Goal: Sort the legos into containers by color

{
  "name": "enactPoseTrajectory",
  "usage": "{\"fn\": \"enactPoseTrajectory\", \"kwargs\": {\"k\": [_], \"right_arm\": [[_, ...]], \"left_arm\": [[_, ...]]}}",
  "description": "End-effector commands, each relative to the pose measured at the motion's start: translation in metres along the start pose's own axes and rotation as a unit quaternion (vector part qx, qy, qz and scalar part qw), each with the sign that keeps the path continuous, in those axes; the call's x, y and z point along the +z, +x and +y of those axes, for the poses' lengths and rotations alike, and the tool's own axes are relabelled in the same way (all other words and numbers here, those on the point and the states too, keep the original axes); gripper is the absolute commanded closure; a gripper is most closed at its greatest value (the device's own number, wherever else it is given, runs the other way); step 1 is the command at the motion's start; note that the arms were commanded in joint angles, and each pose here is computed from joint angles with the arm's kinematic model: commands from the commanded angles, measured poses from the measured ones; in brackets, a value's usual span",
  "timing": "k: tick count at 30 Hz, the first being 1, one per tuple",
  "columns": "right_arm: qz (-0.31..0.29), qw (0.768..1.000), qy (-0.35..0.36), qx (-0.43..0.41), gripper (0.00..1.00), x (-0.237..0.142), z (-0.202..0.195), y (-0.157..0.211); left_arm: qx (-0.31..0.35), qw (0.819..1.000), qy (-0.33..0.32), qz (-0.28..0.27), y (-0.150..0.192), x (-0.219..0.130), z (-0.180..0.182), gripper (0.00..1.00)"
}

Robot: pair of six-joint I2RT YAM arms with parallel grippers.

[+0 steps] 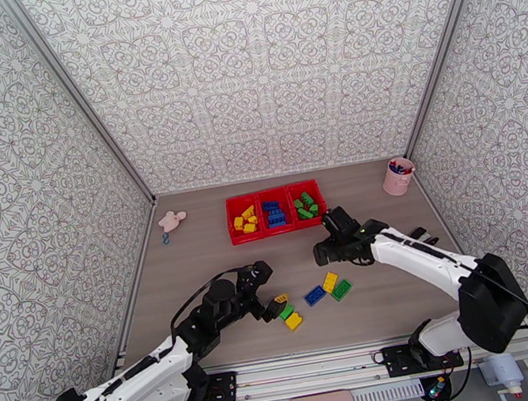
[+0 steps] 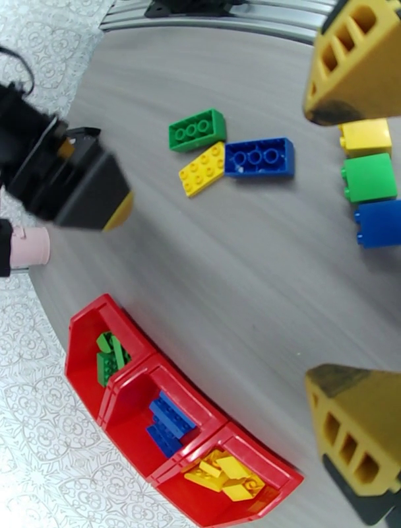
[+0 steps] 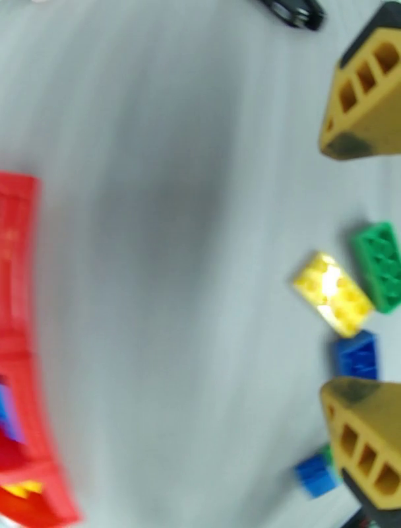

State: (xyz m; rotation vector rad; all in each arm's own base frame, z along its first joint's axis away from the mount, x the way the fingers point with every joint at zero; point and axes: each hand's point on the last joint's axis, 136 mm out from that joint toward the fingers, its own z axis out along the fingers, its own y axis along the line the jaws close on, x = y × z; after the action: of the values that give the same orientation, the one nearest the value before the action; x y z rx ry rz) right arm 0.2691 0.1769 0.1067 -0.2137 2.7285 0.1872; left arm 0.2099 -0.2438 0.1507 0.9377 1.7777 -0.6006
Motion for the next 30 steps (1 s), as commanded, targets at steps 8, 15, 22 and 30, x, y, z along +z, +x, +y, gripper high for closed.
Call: {"fn": "enactPoseTrajectory", "kwargs": {"k": [8, 15, 22, 30], "right_arm": [[0.131, 0.988, 0.026, -0.074, 0.00, 0.005, 0.018, 0.069], [0.176, 0.973, 0.065, -0.135, 0.00, 0.016, 0.006, 0.075], [0.230, 0.956, 0.041, -0.176, 0.00, 0.038, 0.011, 0.082], [0.246, 0.949, 0.040, -0.191, 0.01, 0.048, 0.007, 0.071]], "left_arm": [[0.011, 0.999, 0.035, 0.002, -0.006, -0.011, -0.004, 0.00], [0.016, 0.999, 0.036, 0.013, 0.001, -0.018, -0.006, 0.00], [0.010, 0.999, 0.036, 0.019, 0.004, -0.021, -0.007, 0.00], [0.007, 0.999, 0.035, 0.026, 0.006, -0.021, -0.007, 0.00]]}}
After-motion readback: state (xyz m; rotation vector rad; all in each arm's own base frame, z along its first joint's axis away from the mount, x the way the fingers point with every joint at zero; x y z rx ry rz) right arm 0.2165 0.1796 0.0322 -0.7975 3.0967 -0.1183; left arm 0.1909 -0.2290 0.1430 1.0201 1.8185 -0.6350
